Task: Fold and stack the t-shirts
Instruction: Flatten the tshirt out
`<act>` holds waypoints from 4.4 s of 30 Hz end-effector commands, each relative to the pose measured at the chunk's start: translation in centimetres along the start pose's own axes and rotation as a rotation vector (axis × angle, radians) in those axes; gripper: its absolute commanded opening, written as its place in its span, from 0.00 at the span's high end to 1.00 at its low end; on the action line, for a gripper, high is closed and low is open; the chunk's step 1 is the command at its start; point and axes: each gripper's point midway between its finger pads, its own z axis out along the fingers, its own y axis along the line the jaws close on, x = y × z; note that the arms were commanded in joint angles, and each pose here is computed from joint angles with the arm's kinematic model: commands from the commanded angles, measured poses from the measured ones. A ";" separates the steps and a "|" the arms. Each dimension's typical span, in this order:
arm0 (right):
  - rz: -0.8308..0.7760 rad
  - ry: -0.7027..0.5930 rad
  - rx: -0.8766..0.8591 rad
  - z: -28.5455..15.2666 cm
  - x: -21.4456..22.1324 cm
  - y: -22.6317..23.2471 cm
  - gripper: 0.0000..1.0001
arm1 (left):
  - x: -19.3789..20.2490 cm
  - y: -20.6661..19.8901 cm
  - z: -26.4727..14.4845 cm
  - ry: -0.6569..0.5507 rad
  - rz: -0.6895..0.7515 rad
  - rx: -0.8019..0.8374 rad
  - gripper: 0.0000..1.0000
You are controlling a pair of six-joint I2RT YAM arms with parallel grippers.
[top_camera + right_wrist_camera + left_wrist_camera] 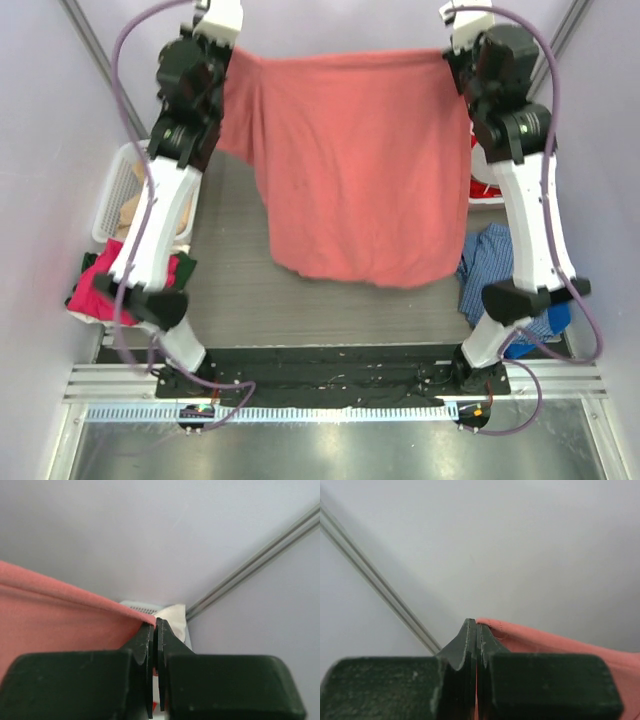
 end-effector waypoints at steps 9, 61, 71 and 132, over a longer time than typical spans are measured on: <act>0.106 -0.351 0.289 -1.4 -9.2 -7.9 0.99 | -12.0 10.5 -0.3 -0.459 -0.180 -0.316 1.00; 0.116 -0.385 0.487 -1.6 -9.7 -12.1 0.99 | -12.8 15.4 -1.3 -0.545 -0.013 -0.602 1.00; 0.104 -0.328 0.424 -6.3 -6.0 -11.4 0.99 | -10.3 16.8 -6.4 -0.475 0.041 -0.586 1.00; 0.287 -0.107 0.136 -7.3 4.0 -5.3 0.99 | 4.8 8.9 -9.4 0.025 -0.180 -0.159 1.00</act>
